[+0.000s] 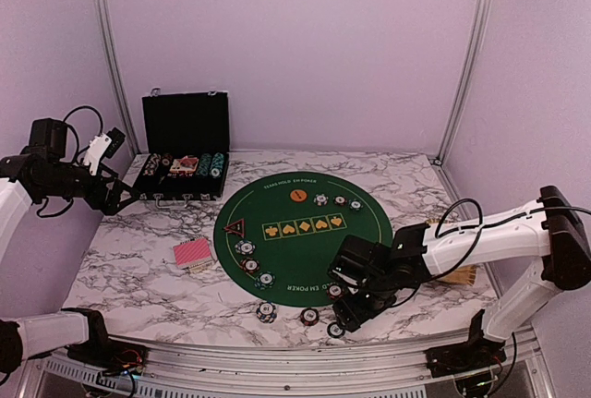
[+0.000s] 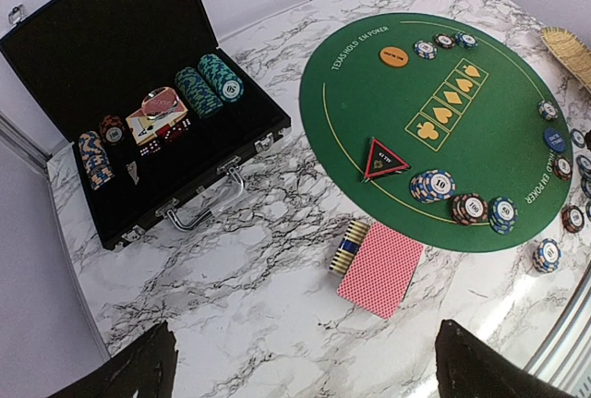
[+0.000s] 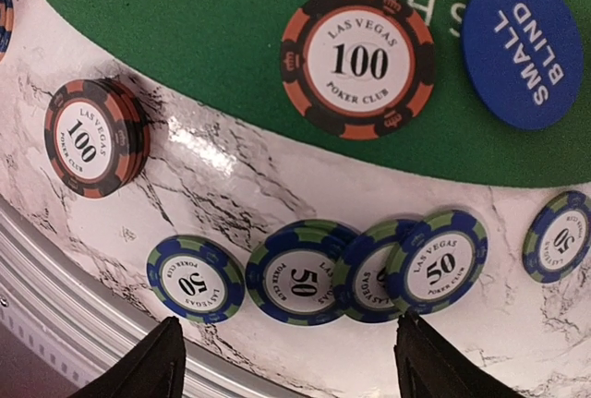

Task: Distribute texas hold em gaming equipment

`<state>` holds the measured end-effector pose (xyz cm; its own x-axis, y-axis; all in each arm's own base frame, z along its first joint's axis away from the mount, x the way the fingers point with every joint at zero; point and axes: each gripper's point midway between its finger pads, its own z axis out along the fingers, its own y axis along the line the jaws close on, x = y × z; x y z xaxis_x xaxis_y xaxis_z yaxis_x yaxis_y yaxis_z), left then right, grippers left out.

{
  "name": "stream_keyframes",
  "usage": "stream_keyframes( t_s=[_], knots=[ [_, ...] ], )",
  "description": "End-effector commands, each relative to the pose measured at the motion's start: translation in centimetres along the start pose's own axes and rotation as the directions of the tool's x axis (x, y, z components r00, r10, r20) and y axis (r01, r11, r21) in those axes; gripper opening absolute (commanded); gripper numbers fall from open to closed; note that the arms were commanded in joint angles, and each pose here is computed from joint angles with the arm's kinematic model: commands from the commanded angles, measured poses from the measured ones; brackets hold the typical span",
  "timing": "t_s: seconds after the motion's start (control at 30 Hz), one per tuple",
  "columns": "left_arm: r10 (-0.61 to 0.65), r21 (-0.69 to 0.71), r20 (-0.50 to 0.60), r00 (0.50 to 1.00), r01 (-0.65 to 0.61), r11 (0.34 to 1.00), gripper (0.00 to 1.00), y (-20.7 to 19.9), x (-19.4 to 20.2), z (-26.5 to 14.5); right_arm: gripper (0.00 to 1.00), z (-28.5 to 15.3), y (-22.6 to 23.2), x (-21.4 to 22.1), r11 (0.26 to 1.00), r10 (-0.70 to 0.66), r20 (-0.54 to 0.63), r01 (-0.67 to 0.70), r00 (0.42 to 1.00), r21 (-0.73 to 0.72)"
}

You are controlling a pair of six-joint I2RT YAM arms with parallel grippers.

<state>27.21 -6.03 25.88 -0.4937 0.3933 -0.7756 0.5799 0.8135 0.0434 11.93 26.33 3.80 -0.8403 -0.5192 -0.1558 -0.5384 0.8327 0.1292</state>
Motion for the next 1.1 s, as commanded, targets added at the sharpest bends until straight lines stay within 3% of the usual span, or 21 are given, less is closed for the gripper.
stream_keyframes(
  t_s=[0.0, 0.17, 0.3, 0.57, 1.07],
  knots=[
    [-0.01, 0.027, -0.011, 1.0, 0.011, 1.0, 0.99, -0.6, 0.5, 0.0, 0.76, -1.3, 0.2, -1.5, 1.0, -0.006, 0.041, 0.006, 0.999, 0.001],
    [-0.007, 0.023, -0.01, 1.0, 0.007, 1.0, 0.99, -0.6, 0.5, 0.0, 0.8, -0.9, -2.2, -1.5, 0.997, 0.023, 0.041, -0.026, 0.999, 0.066],
    [-0.007, 0.022, -0.011, 1.0, 0.007, 1.0, 0.99, -0.5, 0.6, 0.0, 0.8, -1.3, -3.5, -1.6, 0.996, 0.075, 0.057, -0.077, 0.996, 0.037],
    [-0.01, 0.03, -0.012, 1.0, 0.01, 0.999, 0.99, -0.5, 0.5, 0.1, 0.82, 0.0, -2.0, -1.1, 0.995, 0.075, 0.014, -0.074, 0.997, -0.065],
    [-0.001, 0.014, -0.012, 1.0, 0.001, 1.0, 0.99, -0.5, 0.6, -0.1, 0.8, 2.2, -3.3, -1.6, 0.998, 0.059, -0.012, -0.058, 0.998, 0.034]
  ],
)
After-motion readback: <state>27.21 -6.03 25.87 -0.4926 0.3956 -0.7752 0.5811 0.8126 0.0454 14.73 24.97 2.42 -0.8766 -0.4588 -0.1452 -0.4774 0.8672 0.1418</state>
